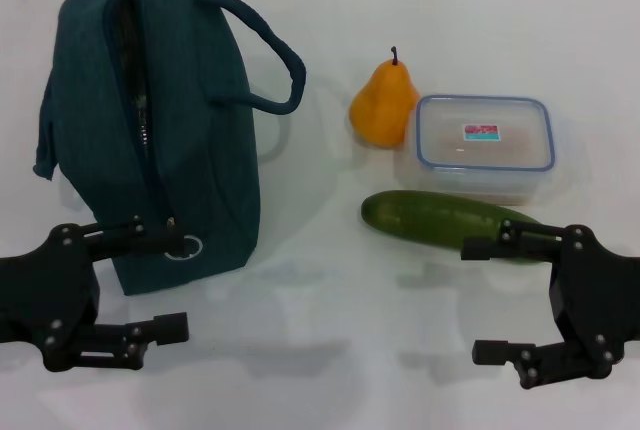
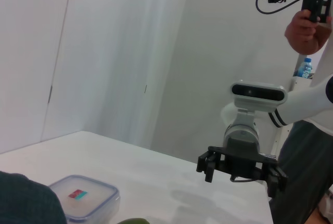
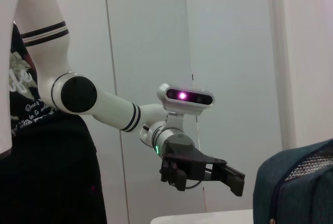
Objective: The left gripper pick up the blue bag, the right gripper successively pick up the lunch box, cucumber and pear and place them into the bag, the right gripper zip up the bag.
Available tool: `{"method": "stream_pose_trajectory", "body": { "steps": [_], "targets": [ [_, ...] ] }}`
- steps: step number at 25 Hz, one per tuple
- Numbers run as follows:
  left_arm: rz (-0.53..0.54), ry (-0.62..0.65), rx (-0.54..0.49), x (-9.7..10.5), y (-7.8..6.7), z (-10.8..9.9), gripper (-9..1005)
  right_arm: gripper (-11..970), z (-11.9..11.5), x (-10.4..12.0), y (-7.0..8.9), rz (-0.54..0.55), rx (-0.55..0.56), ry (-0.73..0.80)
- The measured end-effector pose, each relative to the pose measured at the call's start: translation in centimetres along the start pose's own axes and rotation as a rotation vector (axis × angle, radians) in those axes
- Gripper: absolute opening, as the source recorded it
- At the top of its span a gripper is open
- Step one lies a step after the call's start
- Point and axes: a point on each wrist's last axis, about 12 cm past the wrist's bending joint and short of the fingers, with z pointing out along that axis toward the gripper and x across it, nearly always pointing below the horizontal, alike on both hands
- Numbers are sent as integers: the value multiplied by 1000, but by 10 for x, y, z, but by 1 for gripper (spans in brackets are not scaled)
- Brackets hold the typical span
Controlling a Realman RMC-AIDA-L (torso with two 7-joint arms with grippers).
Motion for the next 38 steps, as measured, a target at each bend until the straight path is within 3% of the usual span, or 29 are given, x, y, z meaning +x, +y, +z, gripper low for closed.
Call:
{"method": "stream_pose_trajectory", "body": {
  "steps": [15,21,27,34,38],
  "targets": [
    [4,-15,-9,-1,0,0,878,850,0,0,0,4,3,-3],
    [25,-219,-147,-25,9,-17,877,849,-1,0,0,9,7,-5],
    [-97,-451,-332,-60,37,-41,876,849,-1,0,-1,14,11,-4],
    [-276,-329,-554,-84,85,-50,878,848,-3,1,-1,18,30,-1],
    [-347,-176,-593,-93,92,-49,878,848,-5,1,-2,16,49,-6]
  ]
}}
